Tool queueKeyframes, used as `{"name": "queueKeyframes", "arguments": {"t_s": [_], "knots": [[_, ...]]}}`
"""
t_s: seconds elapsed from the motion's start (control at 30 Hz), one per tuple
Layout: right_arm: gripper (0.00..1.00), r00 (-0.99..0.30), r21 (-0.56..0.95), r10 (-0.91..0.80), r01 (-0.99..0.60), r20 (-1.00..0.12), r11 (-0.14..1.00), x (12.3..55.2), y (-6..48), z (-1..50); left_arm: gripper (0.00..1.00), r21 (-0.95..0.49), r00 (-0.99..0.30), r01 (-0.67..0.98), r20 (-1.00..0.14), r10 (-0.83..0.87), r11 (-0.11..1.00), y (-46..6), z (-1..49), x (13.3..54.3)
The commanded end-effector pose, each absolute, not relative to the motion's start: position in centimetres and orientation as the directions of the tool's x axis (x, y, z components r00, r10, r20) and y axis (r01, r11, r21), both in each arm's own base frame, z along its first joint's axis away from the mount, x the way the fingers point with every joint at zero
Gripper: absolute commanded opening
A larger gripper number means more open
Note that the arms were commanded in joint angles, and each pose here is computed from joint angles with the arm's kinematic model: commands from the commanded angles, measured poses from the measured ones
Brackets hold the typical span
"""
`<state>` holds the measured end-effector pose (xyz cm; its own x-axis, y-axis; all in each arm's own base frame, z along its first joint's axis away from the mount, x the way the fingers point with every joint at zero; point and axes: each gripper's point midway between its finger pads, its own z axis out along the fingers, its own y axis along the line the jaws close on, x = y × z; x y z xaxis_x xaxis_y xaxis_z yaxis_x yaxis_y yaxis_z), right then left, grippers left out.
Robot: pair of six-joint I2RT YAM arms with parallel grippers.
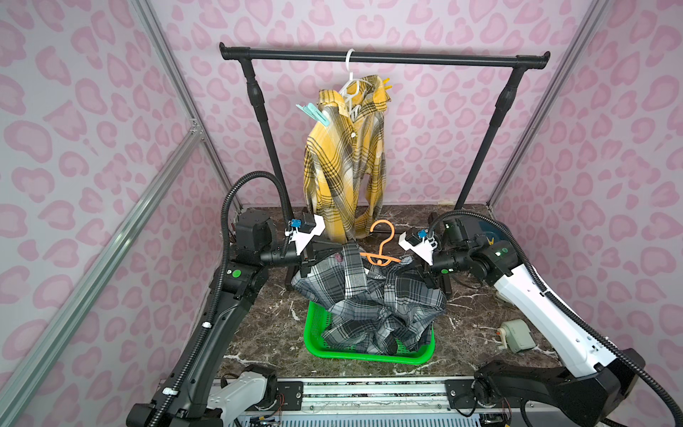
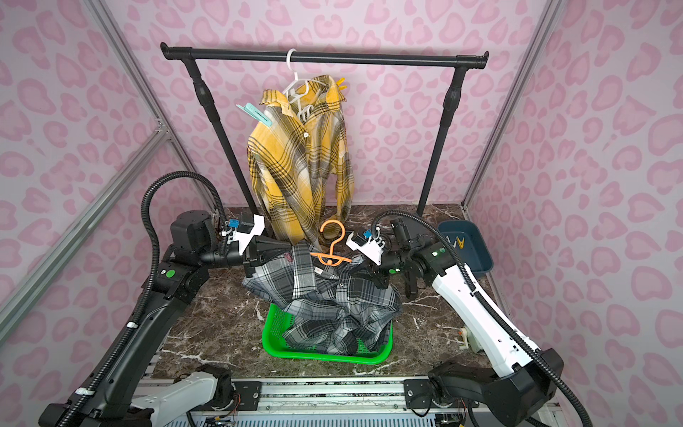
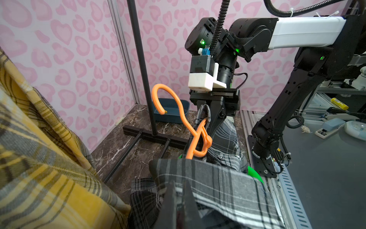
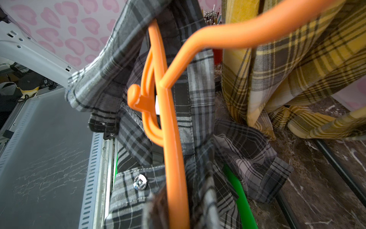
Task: Remove the clothespins securing long-sleeve shirts to the hanger
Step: Remove the clamp from the hanger, then place the hanger in the bin.
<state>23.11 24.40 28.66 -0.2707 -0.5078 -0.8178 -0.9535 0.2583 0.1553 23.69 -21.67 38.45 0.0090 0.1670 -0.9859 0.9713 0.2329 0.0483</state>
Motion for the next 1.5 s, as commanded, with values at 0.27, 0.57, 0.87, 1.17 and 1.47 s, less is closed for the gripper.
{"name": "queueKeyframes", "arguments": {"t_s": [0.27,0.57,0.87,1.17,1.47], "knots": [[0.0,-0.288,0.161,-0.502,-0.946,-0.816,0.281,23.8,24.7,28.5,0.03,0.063,0.032,0.975,-0.989,0.147,0.212,-21.7,39.7,22.9],[0.0,-0.381,0.252,-0.554,-0.921,-0.741,0.297,23.8,26.2,24.4,0.03,0.187,0.19,0.969,-0.982,-0.003,0.164,-21.3,46.5,19.0],[0.0,-0.48,0.307,-0.623,-0.876,-0.618,0.372,20.5,26.7,17.3,0.03,0.065,0.075,0.979,-0.996,-0.045,0.196,-21.6,44.7,20.1],[0.77,-0.458,0.129,-0.545,-0.835,-0.702,0.535,21.9,25.0,20.3,0.03,-0.005,0.008,0.958,-0.999,-0.045,0.287,-22.2,43.1,21.6],[0.9,-0.2,-0.204,-0.458,-0.694,-0.866,0.69,23.8,23.7,30.8,0.03,-0.165,-0.128,0.892,-0.985,-0.115,0.42,-22.5,42.8,24.9]]}}
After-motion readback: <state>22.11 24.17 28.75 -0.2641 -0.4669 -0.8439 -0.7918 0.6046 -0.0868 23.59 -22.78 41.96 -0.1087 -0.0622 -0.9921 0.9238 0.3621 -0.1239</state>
